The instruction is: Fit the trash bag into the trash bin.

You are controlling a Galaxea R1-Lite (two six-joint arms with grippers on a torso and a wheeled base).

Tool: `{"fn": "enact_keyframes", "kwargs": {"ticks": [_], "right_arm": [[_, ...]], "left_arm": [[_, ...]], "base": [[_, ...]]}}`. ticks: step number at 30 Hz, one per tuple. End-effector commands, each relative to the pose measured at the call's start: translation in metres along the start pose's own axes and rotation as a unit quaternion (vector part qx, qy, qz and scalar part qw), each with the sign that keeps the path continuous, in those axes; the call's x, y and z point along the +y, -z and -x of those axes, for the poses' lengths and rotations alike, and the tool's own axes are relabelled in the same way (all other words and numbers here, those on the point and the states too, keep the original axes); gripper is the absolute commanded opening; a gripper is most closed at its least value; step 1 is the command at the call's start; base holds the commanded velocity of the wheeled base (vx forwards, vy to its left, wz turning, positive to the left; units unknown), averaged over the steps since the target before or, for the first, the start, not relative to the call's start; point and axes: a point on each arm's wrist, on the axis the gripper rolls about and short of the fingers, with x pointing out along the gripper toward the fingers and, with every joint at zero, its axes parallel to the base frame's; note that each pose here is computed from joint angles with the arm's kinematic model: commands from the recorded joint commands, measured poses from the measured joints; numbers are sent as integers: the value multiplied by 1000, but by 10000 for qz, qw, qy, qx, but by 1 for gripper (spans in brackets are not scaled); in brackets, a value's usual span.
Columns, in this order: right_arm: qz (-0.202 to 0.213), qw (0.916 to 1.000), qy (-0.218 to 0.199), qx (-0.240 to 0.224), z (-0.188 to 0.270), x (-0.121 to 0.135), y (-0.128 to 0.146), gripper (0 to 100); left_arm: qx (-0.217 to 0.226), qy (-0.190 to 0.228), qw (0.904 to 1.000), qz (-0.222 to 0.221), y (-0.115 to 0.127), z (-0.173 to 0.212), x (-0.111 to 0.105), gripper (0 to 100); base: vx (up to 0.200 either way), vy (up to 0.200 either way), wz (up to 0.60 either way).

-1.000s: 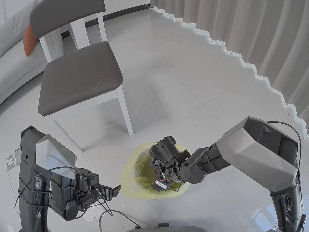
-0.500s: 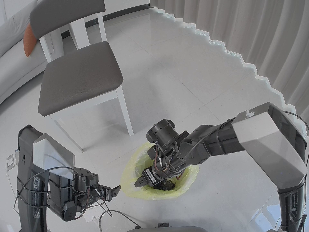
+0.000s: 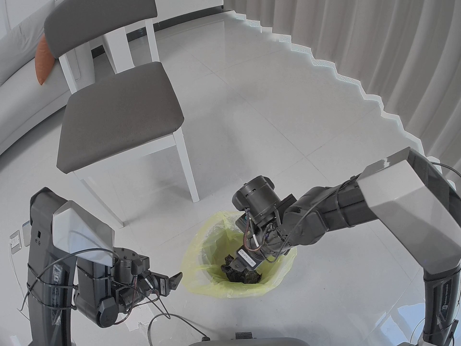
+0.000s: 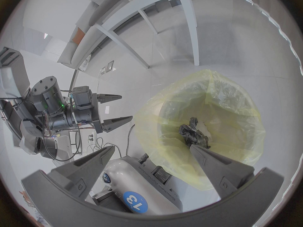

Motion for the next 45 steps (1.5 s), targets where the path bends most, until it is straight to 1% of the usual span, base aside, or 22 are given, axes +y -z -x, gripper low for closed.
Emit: {"fn": "enact_keyframes", "kwargs": {"ticks": [1, 6, 8, 10, 13, 17, 20, 23, 25, 28, 30, 32, 34, 37, 41, 45], "right_arm": [[172, 9991, 348, -179, 32, -31, 13, 100], [57, 9984, 523, -184, 51, -52, 21, 100], [33, 9982, 571, -159, 54, -58, 25, 100], [13, 9981, 605, -88, 56, -64, 31, 100], [18, 9979, 650, -12, 56, -70, 36, 100], [-25, 9977, 679, 65, 52, -75, 39, 100], [-51, 9973, 716, 140, 48, -82, 43, 100], [-2, 9970, 727, 258, 37, -88, 47, 100], [-37, 9967, 759, 281, 29, -93, 49, 100], [-55, 9961, 810, 334, 22, -102, 52, 100], [-21, 9956, 856, 375, 20, -111, 55, 100], [-9, 9950, 887, 466, 16, -120, 60, 100], [-33, 9944, 904, 545, 11, -126, 64, 100], [-82, 9938, 909, 632, 5, -130, 68, 100], [-78, 9935, 882, 713, -5, -131, 71, 100], [-59, 9937, 865, 713, -16, -130, 68, 100]], "left_arm": [[-177, 14, 9998, -18, 3, -32, 0, 100], [-380, 77, 9992, -108, 2, -54, -5, 100], [-394, 91, 9991, -161, 1, -60, -5, 100], [-187, 82, 9994, -289, -3, -64, -4, 100], [125, 45, 9993, -356, -11, -69, -4, 100], [89, 83, 9993, -364, -21, -78, -6, 100], [177, 138, 9990, -388, -26, -85, -10, 100], [235, 182, 9988, -387, -32, -91, -13, 100], [246, 241, 9984, -439, -35, -93, -19, 100], [246, 259, 9981, -496, -38, -96, -22, 100], [331, 280, 9977, -527, -40, -99, -26, 100], [507, 263, 9969, -538, -42, -100, -27, 100], [559, 251, 9967, -532, -43, -100, -27, 100], [503, 209, 9972, -520, -41, -98, -24, 100], [415, 154, 9979, -475, -32, -90, -17, 100], [336, 111, 9983, -463, -23, -79, -12, 100]], "base": [[0, 0, 0], [0, 0, 0], [0, 0, 0], [0, 0, 0], [0, 0, 0], [0, 0, 0], [0, 0, 0], [0, 0, 0], [0, 0, 0], [0, 0, 0], [0, 0, 0], [0, 0, 0], [0, 0, 0], [0, 0, 0], [0, 0, 0], [0, 0, 0]]}}
